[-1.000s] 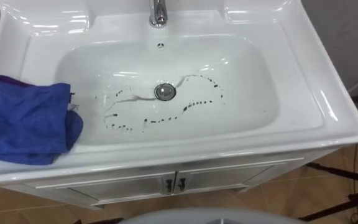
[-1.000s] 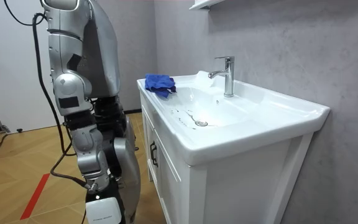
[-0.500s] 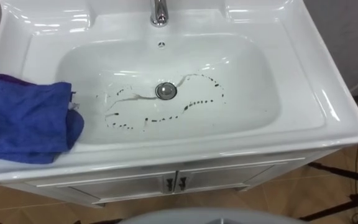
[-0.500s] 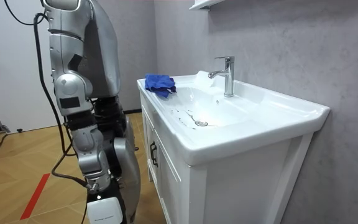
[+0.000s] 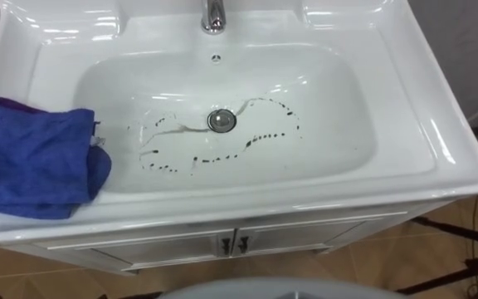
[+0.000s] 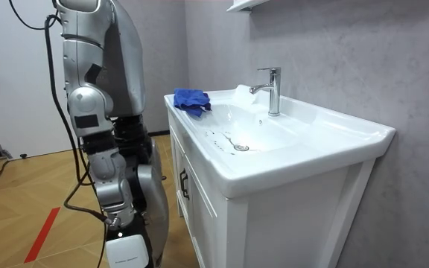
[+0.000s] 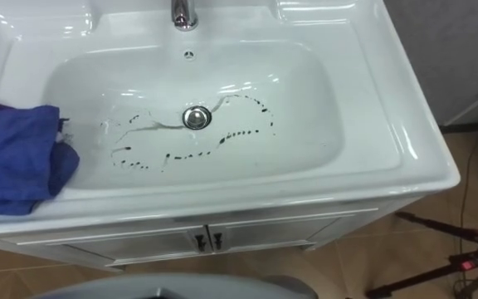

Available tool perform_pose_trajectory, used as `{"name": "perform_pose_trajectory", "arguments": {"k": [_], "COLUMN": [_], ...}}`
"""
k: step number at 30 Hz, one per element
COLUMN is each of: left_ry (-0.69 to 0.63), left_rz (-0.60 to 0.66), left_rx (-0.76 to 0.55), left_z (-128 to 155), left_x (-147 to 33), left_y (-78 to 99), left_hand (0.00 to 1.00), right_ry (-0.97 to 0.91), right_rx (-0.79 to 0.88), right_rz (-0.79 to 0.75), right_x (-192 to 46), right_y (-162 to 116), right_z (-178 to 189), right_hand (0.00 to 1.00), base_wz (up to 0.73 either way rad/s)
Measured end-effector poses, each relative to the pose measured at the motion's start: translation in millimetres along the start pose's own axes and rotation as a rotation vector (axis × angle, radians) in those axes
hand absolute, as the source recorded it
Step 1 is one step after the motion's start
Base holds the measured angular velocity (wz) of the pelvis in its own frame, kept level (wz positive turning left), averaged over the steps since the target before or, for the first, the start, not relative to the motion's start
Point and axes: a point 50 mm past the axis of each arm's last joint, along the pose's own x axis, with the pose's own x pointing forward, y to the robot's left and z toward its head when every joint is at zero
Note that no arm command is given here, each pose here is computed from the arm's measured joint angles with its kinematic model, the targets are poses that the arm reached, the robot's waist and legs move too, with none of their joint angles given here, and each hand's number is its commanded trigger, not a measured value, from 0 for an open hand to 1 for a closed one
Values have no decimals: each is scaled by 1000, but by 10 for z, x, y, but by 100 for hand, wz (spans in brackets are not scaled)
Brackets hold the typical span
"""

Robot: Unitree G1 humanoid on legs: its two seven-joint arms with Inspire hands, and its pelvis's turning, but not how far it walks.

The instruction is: Wipe basin

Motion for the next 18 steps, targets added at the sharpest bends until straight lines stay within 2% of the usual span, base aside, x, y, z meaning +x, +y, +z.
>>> {"name": "perform_pose_trajectory", "arguments": {"k": [8, 18], "left_ry": [41, 78], "left_rz": [150, 307], "left_rx": [-51, -249], "left_z": [-107, -177], "left_x": [-9, -32], "left_y": [169, 411], "left_hand": [0, 0], "right_ry": [16, 63], "right_rx": [9, 17], "right_rz": [-17, 5], "right_x": [2, 2], "right_y": [7, -7], "right_z": [-25, -73], "right_hand": [0, 0], "base_wz": [3, 5]}}
